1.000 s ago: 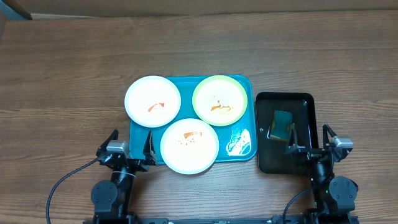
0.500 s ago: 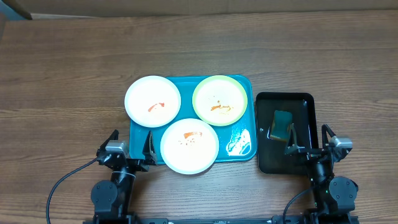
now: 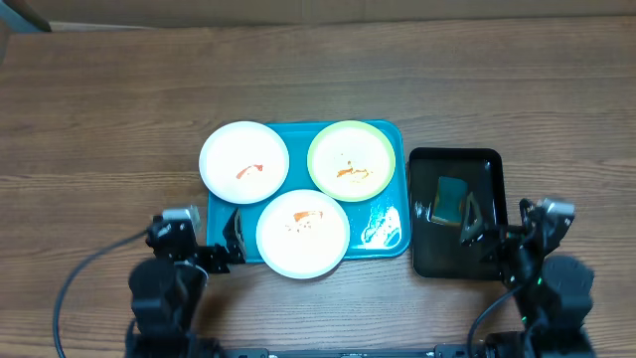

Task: Clean dirty plates on tray and stack at the side
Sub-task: 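Move left gripper to the front white plate rim and grip it, then lower right gripper into black tray and grasp the green sponge, then lift the sponge with right gripper and carry it over the white plate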

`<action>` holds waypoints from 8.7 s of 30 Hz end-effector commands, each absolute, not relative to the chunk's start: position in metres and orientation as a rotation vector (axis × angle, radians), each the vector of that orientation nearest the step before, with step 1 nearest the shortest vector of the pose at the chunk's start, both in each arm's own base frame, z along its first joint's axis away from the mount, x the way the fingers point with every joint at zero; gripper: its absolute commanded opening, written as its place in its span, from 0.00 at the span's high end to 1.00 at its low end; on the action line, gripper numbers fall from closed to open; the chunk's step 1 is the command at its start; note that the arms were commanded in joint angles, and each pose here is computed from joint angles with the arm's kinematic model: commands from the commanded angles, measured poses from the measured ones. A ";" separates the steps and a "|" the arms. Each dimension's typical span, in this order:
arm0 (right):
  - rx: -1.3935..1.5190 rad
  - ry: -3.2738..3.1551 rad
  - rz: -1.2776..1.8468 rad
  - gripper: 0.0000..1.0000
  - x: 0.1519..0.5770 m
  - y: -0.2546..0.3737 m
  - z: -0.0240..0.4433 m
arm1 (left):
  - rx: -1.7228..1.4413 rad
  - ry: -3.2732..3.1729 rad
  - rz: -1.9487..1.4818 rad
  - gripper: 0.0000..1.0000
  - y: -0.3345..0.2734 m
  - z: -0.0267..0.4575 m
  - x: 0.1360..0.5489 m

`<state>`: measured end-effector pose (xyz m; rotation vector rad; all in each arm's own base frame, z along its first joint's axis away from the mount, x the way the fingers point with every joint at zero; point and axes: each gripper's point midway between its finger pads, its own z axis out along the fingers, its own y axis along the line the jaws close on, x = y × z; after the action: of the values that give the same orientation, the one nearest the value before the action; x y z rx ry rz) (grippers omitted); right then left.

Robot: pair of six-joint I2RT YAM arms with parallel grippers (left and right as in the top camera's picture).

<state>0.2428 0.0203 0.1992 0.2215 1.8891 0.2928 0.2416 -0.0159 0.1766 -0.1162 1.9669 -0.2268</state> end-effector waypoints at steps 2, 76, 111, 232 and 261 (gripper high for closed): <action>0.276 1.977 0.311 0.00 0.250 0.021 0.223 | -0.095 2.069 -0.222 0.00 -0.018 0.203 0.250; 0.362 2.675 0.330 0.11 0.285 0.040 0.164 | 0.165 3.325 -0.495 0.71 -0.081 0.024 0.238; 0.360 2.656 0.322 0.11 0.290 0.039 0.166 | 0.137 3.286 -0.484 0.96 -0.083 0.021 0.248; -0.481 2.916 0.749 0.96 0.264 0.210 0.119 | 0.126 3.287 -0.486 0.96 -0.085 0.021 0.248; -0.679 2.816 0.596 0.96 0.264 0.314 0.103 | 0.127 3.283 -0.486 0.96 -0.085 0.021 0.249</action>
<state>0.2719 0.2977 0.1153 -0.6001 2.8095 0.6090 0.2422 -0.0824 0.0189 0.1250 3.2992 -0.4825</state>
